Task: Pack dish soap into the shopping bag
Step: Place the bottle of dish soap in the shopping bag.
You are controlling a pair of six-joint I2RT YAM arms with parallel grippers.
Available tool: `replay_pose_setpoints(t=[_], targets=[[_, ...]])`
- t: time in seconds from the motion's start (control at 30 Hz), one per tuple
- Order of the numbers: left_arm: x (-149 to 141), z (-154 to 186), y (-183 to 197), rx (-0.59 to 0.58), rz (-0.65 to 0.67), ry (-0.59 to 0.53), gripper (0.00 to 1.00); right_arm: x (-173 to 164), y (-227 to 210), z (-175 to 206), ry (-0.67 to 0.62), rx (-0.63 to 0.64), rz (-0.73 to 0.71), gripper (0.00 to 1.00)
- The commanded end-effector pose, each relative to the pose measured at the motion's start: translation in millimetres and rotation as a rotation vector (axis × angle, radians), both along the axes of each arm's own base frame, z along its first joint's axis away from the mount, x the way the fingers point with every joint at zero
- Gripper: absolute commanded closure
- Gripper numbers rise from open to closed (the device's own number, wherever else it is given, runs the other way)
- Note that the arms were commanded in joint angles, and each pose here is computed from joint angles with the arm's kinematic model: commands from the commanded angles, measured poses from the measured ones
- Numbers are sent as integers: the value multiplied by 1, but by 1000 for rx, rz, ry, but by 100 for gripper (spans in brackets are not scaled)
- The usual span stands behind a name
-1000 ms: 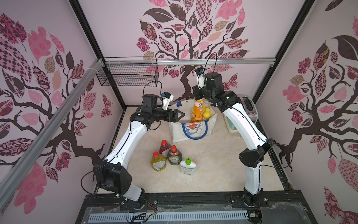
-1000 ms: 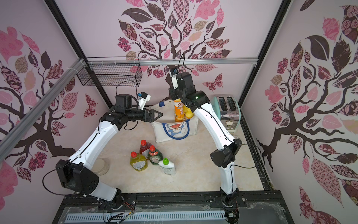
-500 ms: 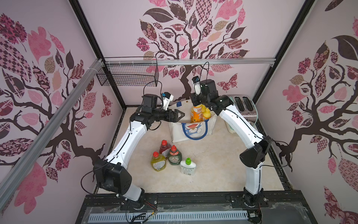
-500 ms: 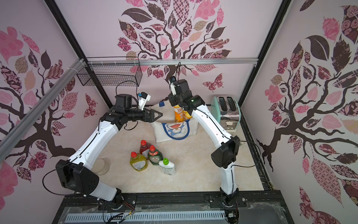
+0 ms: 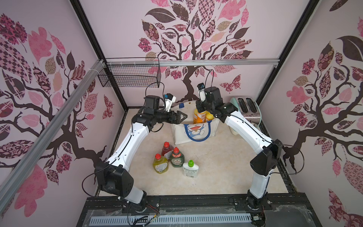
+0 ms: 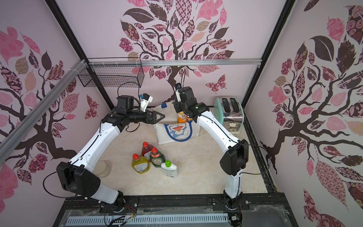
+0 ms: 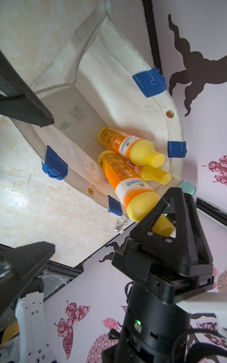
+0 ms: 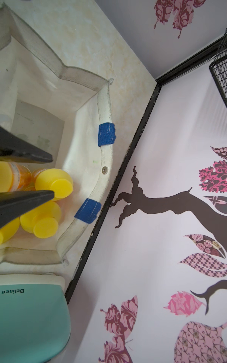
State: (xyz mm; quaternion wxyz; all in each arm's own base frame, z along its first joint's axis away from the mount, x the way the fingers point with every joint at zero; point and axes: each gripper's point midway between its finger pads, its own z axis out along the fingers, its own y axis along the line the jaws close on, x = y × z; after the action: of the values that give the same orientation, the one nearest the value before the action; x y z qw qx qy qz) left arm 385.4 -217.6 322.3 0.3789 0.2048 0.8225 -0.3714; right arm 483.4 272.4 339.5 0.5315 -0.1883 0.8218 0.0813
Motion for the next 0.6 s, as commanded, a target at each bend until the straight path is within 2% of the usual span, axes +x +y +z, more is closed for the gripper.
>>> replay_pose_setpoints(t=[0.0,0.57], targets=[[-3,8,3,9,-1,-29,2,-1,-10,46,-127,92,-31,100],[-6,11,5,11,3,-39,2,16,-15,-18,-26,80,-52,100]])
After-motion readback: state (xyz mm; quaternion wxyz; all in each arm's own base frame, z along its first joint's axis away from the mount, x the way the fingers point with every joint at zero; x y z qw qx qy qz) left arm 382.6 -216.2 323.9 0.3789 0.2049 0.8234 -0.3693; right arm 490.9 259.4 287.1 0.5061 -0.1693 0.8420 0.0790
